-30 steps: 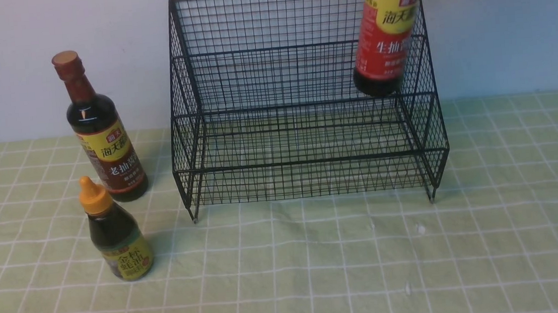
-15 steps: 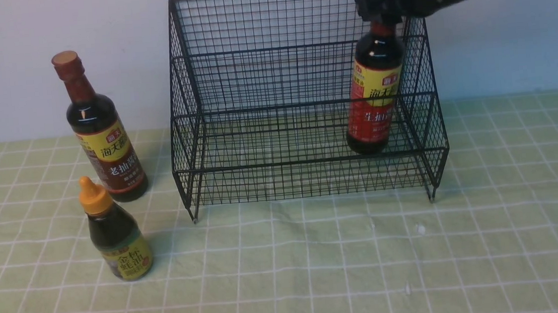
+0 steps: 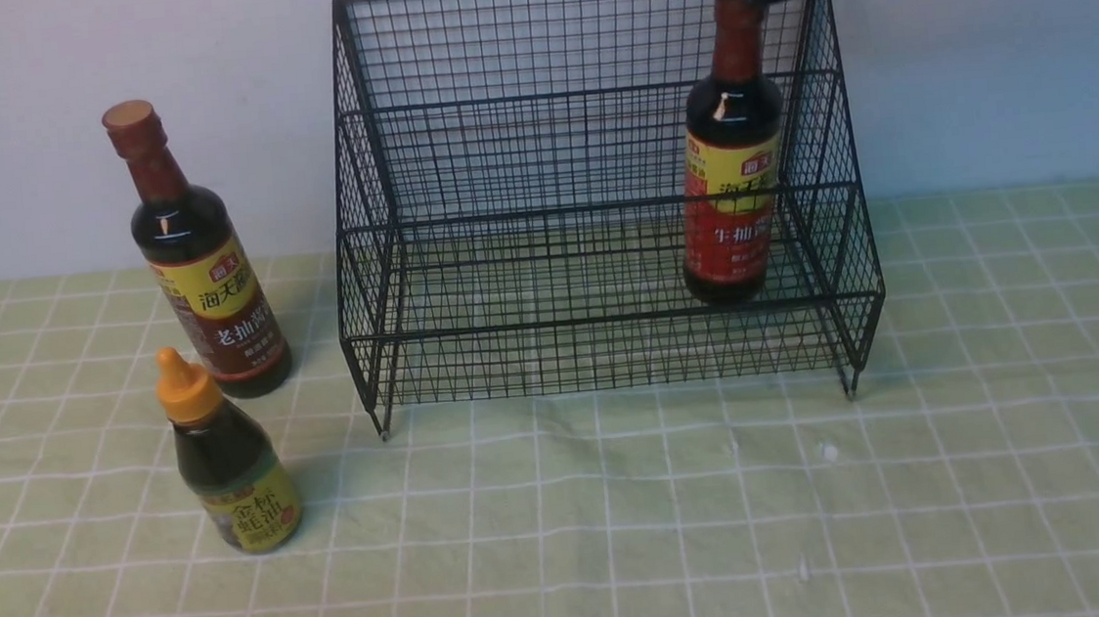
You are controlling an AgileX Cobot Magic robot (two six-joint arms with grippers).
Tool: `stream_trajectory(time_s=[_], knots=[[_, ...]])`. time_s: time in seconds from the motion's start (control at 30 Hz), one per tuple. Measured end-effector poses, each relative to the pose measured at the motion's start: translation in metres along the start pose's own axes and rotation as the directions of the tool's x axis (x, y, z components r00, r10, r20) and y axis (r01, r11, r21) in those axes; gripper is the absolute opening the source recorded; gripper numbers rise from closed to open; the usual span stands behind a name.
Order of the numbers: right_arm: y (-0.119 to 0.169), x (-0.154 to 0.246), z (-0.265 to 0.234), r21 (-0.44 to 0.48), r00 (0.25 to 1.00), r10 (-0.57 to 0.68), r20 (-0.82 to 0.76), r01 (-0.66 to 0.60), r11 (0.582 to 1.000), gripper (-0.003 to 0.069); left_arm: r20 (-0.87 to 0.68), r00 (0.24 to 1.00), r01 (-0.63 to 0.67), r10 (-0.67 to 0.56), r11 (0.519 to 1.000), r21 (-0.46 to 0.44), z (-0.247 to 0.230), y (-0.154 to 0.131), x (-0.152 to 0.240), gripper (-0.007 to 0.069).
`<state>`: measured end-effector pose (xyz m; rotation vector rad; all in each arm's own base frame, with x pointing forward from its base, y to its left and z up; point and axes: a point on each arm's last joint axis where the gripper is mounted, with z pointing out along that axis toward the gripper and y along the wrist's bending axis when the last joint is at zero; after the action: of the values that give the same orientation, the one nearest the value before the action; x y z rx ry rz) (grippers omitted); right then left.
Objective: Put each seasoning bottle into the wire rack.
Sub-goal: Use the right arm to put the condiment bottle back on the shelf, then use the left arm to grab the condiment bottle closest to it
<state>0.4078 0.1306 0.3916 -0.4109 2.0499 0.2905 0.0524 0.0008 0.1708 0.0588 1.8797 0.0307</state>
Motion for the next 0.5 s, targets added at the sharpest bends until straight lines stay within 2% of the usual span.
stream_trajectory(time_s=[0.03, 0.1, 0.17, 0.3, 0.43, 0.5], knots=[[0.003, -0.011, -0.027, 0.005, 0.999, -0.016, 0.031, 0.016, 1.0, 0.0514, 0.0, 1.0, 0.0, 0.0, 1.0, 0.0, 0.0, 0.0, 0.0, -0.0006], [0.006, -0.019, -0.049, 0.008, 0.998, -0.022, 0.051, 0.021, 1.0, 0.0505, 0.0, 1.0, 0.0, 0.0, 1.0, 0.0, 0.0, 0.0, 0.0, -0.0006], [0.011, -0.032, -0.1, 0.016, 0.995, -0.014, 0.099, 0.012, 1.0, 0.045, 0.0, 1.0, 0.0, 0.0, 1.0, 0.0, 0.0, 0.0, 0.0, -0.0006], [0.019, -0.043, -0.191, 0.063, 0.981, -0.003, 0.194, -0.01, 0.998, 0.0246, 0.0, 1.0, 0.0, 0.0, 1.0, 0.0, 0.0, 0.0, 0.0, -0.0006], [0.024, -0.033, -0.275, 0.124, 0.96, 0.046, 0.277, -0.083, 0.989, 0.0045, 0.0, 1.0, 0.0, 0.0, 1.0, 0.0, 0.0, 0.0, 0.0, -0.0006], [0.025, -0.016, -0.313, 0.159, 0.943, 0.067, 0.327, -0.125, 0.979, 0.0006, 0.0, 1.0, 0.0, 0.0, 1.0, 0.0, 0.0, 0.0, 0.0, -0.0006]])
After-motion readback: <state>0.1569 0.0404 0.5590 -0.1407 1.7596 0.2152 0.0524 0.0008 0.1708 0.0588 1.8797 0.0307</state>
